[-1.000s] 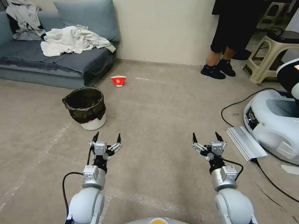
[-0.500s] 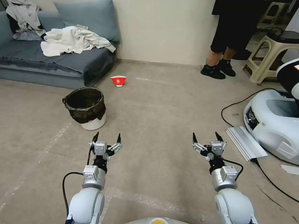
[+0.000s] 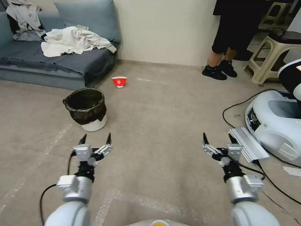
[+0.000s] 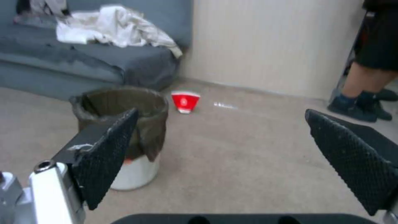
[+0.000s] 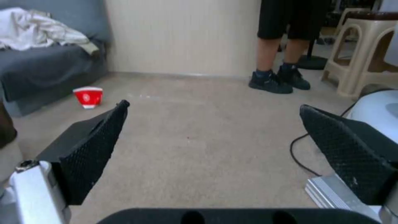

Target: Pick up the trash can from the floor.

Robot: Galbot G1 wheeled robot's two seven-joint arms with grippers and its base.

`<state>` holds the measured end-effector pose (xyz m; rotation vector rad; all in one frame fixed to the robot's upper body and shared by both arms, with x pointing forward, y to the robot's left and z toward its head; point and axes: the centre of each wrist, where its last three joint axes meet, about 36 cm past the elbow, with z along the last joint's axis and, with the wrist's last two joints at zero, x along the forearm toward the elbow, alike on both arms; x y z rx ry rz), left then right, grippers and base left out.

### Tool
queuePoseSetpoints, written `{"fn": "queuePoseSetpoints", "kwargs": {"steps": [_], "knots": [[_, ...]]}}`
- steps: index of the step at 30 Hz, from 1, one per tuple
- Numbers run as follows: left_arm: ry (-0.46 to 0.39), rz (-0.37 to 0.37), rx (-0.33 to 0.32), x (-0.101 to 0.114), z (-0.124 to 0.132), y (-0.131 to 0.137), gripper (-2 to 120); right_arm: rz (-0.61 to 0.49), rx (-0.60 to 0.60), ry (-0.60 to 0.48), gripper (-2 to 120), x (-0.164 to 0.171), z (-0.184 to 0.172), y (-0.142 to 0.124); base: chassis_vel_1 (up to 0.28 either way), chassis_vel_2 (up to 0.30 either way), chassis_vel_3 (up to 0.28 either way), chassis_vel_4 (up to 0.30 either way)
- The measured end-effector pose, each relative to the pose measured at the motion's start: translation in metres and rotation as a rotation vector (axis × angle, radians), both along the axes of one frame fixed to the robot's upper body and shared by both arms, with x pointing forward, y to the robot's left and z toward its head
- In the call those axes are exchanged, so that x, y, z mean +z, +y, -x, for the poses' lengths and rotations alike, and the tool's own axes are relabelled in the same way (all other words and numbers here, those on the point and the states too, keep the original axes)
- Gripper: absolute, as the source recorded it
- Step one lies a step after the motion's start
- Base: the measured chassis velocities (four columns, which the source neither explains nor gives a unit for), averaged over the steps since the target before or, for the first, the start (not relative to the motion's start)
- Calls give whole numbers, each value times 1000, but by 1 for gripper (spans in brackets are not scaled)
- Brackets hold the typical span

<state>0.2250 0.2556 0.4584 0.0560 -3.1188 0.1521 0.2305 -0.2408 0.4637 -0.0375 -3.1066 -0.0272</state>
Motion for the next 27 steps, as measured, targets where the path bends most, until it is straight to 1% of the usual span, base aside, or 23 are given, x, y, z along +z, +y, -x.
{"fn": "queuePoseSetpoints", "kwargs": {"steps": [5, 9, 11, 16, 27], "knots": [[-13, 2, 4, -9, 6, 5, 100, -52, 39, -83, 100, 4, 11, -2, 0, 0, 0, 0], [-13, 2, 4, -9, 6, 5, 100, -53, 40, -85, 100, 4, 11, -3, 0, 0, 0, 0], [-8, 2, 4, -14, 6, 6, 100, -63, 52, -105, 100, 1, 11, -4, 0, 0, 0, 0], [-5, -1, 5, -17, 6, 7, 100, -67, 54, -116, 100, -4, 10, -6, 0, 0, 0, 0], [-13, -21, 11, -17, 7, 9, 100, -84, 58, -129, 100, -13, 6, -6, 10, 8, 9, 12]]}}
